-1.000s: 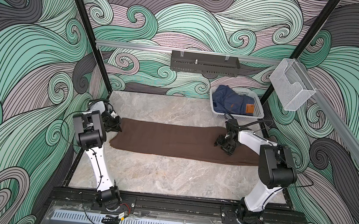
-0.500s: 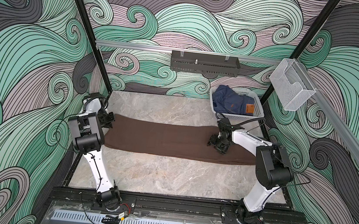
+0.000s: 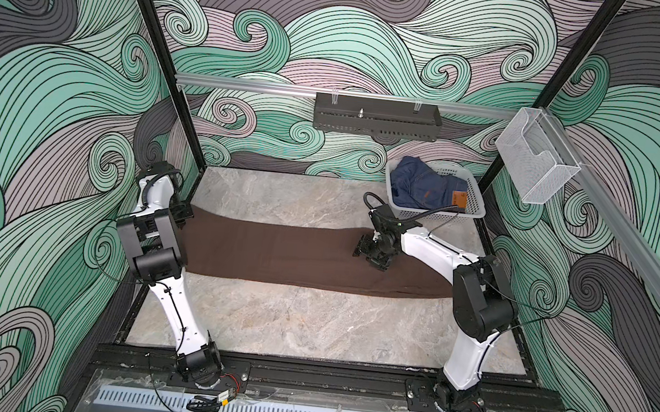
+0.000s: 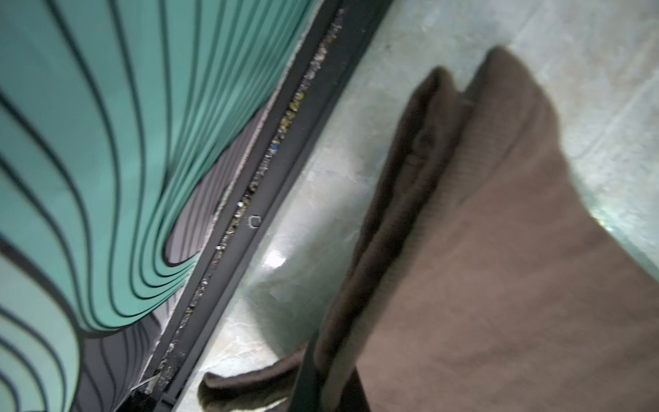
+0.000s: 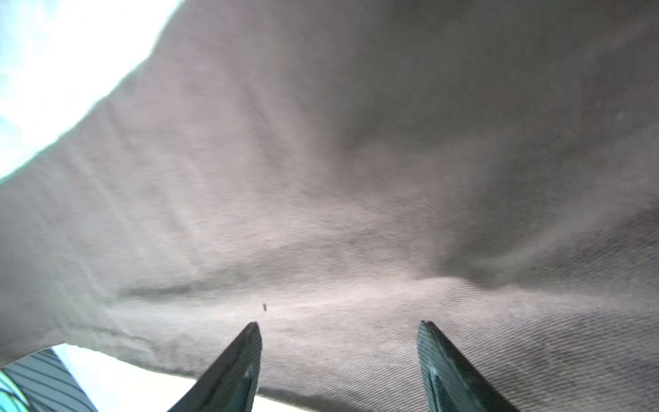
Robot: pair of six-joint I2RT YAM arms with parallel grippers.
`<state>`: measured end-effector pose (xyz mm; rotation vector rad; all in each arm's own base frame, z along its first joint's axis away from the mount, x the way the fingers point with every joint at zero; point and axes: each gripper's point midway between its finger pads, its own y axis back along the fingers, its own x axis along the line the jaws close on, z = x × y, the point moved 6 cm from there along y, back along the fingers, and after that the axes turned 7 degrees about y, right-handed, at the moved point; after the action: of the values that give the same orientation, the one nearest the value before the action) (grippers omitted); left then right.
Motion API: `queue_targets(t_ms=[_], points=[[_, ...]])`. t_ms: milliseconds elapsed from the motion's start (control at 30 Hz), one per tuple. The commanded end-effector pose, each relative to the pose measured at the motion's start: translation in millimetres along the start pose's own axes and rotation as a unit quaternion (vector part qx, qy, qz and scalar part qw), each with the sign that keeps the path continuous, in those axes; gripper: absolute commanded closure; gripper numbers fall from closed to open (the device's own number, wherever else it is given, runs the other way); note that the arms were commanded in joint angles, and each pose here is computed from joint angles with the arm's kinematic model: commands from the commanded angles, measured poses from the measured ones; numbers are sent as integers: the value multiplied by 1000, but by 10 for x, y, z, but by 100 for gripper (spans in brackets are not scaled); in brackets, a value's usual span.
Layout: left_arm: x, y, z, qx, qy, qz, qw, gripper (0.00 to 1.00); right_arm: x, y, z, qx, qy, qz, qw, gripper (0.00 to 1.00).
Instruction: Fold and stack the trousers
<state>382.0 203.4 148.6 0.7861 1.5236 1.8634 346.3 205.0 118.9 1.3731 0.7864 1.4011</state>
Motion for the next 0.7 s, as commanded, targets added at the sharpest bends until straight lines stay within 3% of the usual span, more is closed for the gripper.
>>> queue_targets(t_ms=[0, 367, 667], points=[[-170, 145, -38, 7, -18, -50, 999, 100, -42, 250, 20, -21, 0, -19, 1000, 29], [-554, 267, -332, 35, -53, -100, 993, 100, -188, 540, -30, -59, 16, -30, 998, 29], [-995, 635, -710, 81, -53, -205, 974, 100, -462, 665, -118, -75, 3, -31, 997, 28]])
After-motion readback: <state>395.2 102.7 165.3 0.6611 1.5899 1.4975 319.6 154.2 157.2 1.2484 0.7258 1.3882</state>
